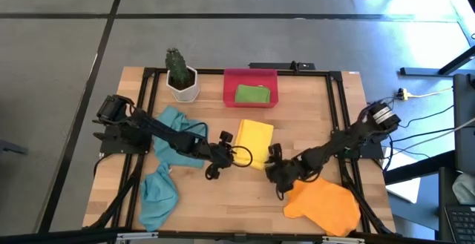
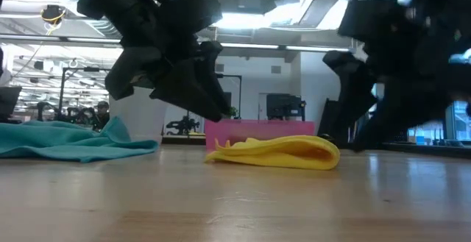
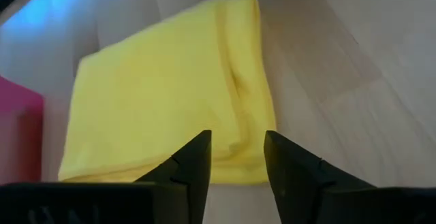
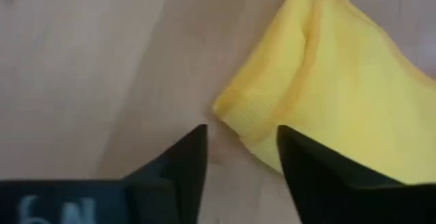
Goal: Fold microfiber towels
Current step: Fold the yellow microfiber towel
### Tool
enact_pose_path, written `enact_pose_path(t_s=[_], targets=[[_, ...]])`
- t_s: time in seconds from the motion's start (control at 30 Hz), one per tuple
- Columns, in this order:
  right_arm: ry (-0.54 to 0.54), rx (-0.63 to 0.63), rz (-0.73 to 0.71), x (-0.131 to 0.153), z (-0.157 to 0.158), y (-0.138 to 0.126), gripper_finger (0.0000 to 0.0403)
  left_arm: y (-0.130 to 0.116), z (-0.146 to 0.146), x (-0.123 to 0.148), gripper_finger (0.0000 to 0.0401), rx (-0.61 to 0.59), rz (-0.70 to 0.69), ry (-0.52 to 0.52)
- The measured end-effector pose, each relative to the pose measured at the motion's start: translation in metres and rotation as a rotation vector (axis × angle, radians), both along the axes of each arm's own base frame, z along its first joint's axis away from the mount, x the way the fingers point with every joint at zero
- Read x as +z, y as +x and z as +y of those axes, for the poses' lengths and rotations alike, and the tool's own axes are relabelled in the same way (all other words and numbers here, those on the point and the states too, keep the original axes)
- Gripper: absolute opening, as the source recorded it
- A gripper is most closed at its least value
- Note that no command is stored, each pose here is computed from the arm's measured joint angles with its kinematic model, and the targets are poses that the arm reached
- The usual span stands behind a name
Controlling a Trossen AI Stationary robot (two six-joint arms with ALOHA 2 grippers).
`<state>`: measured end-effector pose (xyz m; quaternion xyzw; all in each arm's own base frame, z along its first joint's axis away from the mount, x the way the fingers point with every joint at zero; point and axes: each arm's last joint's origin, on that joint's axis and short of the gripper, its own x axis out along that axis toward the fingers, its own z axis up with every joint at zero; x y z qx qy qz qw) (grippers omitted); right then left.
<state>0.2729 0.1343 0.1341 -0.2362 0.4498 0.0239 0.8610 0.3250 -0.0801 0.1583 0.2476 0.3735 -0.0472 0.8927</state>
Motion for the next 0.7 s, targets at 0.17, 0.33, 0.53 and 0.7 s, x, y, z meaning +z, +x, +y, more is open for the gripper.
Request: enact_pose_path(t_s=[0.17,0.33,0.53,0.7], targets=[[-0.122,-0.003,-0.002,-0.016,0.001,0.004,0.0239,0.0,-0.002,-0.001,0.0128,-0.005,-0.005,-0.002],[-0.199,0.018,0.01,-0.021,0.002,0.003,0.0253,0.001,-0.002,-0.001,0.0128,-0.006,-0.006,-0.002],[-0.295,0.057,0.029,-0.022,0.006,-0.003,0.0241,0.001,-0.002,0.0,0.0128,-0.013,-0.008,0.006],[-0.238,0.041,0.023,-0.022,0.004,0.0,0.0213,0.003,-0.002,0.002,0.0128,-0.015,-0.041,0.0]])
